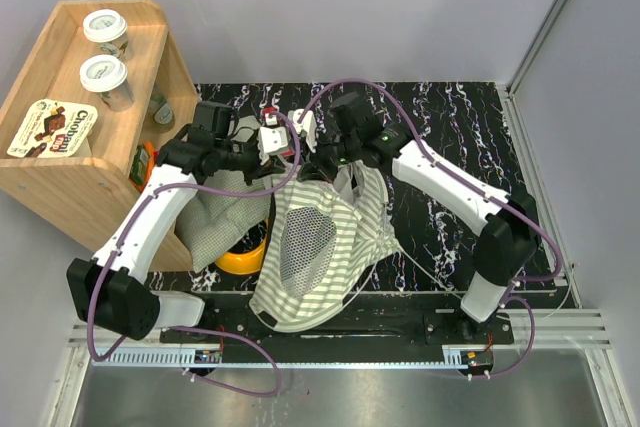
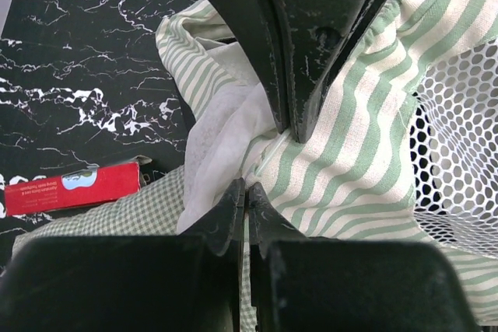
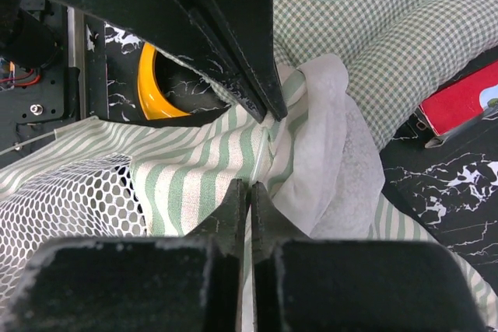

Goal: Set up the pet tent

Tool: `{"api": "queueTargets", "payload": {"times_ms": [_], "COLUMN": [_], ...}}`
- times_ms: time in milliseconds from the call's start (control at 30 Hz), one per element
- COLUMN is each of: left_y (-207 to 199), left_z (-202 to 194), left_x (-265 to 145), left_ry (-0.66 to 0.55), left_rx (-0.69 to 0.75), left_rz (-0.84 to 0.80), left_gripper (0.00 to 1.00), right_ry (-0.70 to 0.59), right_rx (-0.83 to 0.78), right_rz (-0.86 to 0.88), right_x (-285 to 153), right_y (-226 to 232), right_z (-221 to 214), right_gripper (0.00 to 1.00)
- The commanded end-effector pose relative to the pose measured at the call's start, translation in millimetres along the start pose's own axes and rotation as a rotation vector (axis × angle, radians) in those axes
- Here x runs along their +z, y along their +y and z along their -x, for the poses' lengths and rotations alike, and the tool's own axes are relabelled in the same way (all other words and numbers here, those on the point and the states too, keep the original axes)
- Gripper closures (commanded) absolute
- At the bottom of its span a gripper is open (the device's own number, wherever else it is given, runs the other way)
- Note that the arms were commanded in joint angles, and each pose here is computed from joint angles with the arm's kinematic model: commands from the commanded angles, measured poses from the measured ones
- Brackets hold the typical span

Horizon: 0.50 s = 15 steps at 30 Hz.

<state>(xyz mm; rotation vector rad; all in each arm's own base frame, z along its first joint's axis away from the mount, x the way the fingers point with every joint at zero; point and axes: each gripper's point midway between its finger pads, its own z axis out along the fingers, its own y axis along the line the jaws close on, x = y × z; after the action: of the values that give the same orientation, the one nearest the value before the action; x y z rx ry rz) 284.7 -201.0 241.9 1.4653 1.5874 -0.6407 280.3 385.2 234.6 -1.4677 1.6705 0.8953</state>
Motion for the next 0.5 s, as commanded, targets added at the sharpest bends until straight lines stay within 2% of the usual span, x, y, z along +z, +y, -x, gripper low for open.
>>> {"api": "queueTargets", "payload": {"times_ms": [0, 100, 200, 333, 467], "left_y": [-49, -48, -41, -25, -19], "left_z": [44, 36, 14, -4, -1], "left_x": [21, 21, 21, 17, 14], "left_ry": [-0.161, -0.136, -0.076, -0.032, -0.031], "left_rx": [0.044, 0.045, 0.04, 0.008, 0.023], "left_rz": [-0.192, -0.172, -0.115, -0.038, -0.012], "left_gripper": [1.0, 1.0, 1.0, 1.0, 1.0], "right_ry": [-0.15, -0.161, -0.153, -0.179, -0.176], "right_rx": [-0.071, -0.058, -0.067, -0.087, -0.081], "right_rz": [0.045, 0.014, -0.088, -0.179, -0.219], "right_x": [19, 20, 11, -9, -26], "right_y": [8, 3, -7, -8, -3], "right_z": [50, 51, 43, 39, 37], "right_gripper": [1.0, 1.0, 1.0, 0.68, 0.45]}}
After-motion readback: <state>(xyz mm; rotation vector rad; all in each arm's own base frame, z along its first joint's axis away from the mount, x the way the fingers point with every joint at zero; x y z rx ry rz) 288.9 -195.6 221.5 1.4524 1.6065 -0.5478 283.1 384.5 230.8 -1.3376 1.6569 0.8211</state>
